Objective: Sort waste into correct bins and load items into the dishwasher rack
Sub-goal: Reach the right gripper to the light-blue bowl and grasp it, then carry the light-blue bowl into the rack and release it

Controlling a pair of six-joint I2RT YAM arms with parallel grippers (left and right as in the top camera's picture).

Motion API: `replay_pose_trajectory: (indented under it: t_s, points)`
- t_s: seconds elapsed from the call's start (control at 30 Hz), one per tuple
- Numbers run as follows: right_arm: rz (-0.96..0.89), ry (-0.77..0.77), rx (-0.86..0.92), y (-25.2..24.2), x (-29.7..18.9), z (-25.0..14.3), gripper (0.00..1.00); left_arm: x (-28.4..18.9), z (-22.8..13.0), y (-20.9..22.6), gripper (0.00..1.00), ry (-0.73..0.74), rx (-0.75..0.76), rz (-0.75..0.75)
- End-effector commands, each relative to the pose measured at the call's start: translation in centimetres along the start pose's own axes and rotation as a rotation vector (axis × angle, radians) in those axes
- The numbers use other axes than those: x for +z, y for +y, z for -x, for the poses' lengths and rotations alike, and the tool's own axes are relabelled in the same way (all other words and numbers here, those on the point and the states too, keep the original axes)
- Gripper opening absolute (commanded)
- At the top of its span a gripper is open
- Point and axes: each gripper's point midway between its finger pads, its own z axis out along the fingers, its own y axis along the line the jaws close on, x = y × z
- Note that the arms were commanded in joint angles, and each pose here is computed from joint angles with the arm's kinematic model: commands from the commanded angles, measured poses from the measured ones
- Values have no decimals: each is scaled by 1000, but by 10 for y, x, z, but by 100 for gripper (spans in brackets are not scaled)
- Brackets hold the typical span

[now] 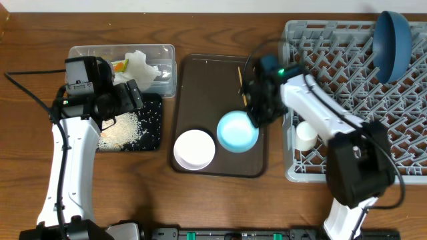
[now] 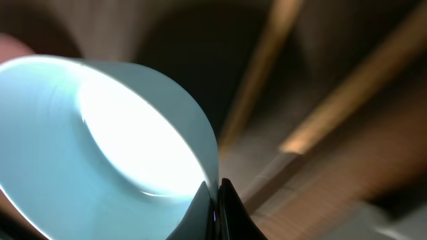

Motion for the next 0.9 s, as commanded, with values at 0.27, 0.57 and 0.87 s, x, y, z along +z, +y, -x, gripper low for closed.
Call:
replay_pose_trajectory:
  t_s: [0.27,0.57,0.87]
  points:
    - [-920,-704,632,-134,-265,4,1,0,2,2,93,-4,11,11]
    - [-1356,-737,618,-163,-313,6,1,0,2,2,93,-4,11,11]
    - [-1599,-450,379,-189,-270,52,1,0,2,2,93,-4,11,11]
